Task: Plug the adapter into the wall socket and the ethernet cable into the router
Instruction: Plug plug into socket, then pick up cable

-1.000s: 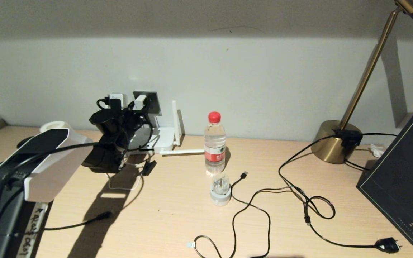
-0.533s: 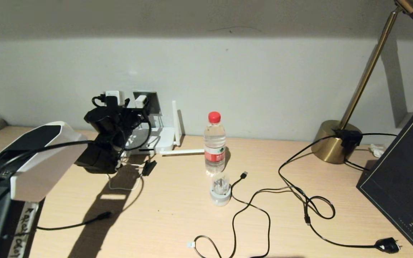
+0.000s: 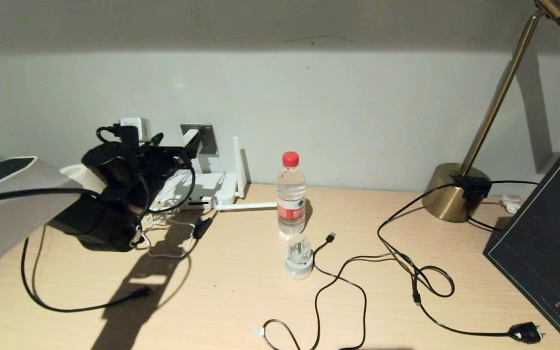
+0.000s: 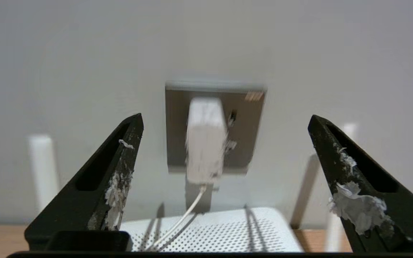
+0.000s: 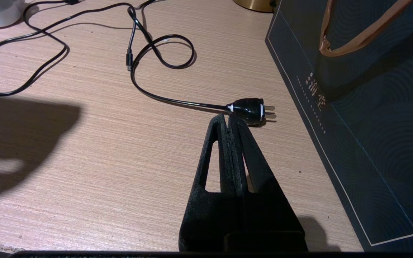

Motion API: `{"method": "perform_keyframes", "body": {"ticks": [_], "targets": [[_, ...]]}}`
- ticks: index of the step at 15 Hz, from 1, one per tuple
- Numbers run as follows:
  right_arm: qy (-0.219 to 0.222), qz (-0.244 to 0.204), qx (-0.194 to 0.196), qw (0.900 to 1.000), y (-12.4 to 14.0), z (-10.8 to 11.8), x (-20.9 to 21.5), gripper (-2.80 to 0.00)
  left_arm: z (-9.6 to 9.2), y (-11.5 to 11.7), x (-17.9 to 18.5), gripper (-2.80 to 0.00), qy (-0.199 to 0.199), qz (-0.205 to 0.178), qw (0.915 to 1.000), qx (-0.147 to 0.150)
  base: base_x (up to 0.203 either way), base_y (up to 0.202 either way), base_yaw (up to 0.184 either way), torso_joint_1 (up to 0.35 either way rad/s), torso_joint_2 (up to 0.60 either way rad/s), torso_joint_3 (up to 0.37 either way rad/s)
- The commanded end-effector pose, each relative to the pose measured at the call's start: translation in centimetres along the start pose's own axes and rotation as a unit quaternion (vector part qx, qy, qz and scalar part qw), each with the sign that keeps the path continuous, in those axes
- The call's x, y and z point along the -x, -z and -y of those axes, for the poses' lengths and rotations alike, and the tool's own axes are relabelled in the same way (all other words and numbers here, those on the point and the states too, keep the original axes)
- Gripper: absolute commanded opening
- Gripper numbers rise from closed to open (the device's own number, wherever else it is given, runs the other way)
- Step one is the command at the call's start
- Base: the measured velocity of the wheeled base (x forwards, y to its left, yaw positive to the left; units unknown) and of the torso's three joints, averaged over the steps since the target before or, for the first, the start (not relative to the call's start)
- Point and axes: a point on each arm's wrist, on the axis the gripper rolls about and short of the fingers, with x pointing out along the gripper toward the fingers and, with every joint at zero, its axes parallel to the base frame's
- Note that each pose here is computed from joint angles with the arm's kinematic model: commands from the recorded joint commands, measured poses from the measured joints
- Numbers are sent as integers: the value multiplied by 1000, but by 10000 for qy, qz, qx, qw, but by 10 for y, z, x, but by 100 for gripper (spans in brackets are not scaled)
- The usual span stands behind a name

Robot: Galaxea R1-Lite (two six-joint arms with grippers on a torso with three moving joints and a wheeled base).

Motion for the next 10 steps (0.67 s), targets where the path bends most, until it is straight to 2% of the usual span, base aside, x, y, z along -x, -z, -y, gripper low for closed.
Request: {"method": "perform_keyframes", "body": {"ticks": [1,5,7,8,9,10], "targets": [[-6,-11,9,10000,0,0,0,-280,2,-49,19,0,74,348,9994,-22,0,0,0,0,0,0],[-6,-11,9,10000,0,0,0,-280,8,-109,72,0,474,415,9979,-118,0,0,0,0,0,0],[-6,-11,2,10000,0,0,0,-280,8,-148,102,0,704,232,9968,-300,0,0,0,0,0,0],[-6,-11,9,10000,0,0,0,-280,8,-166,119,0,828,-30,9958,-378,0,0,0,0,0,0],[-6,-11,9,10000,0,0,0,-280,8,-178,138,0,1002,-531,9925,-463,0,0,0,0,0,0],[-6,-10,9,10000,0,0,0,-280,5,-181,156,0,1213,-1230,9833,-571,0,0,0,0,0,0]]}}
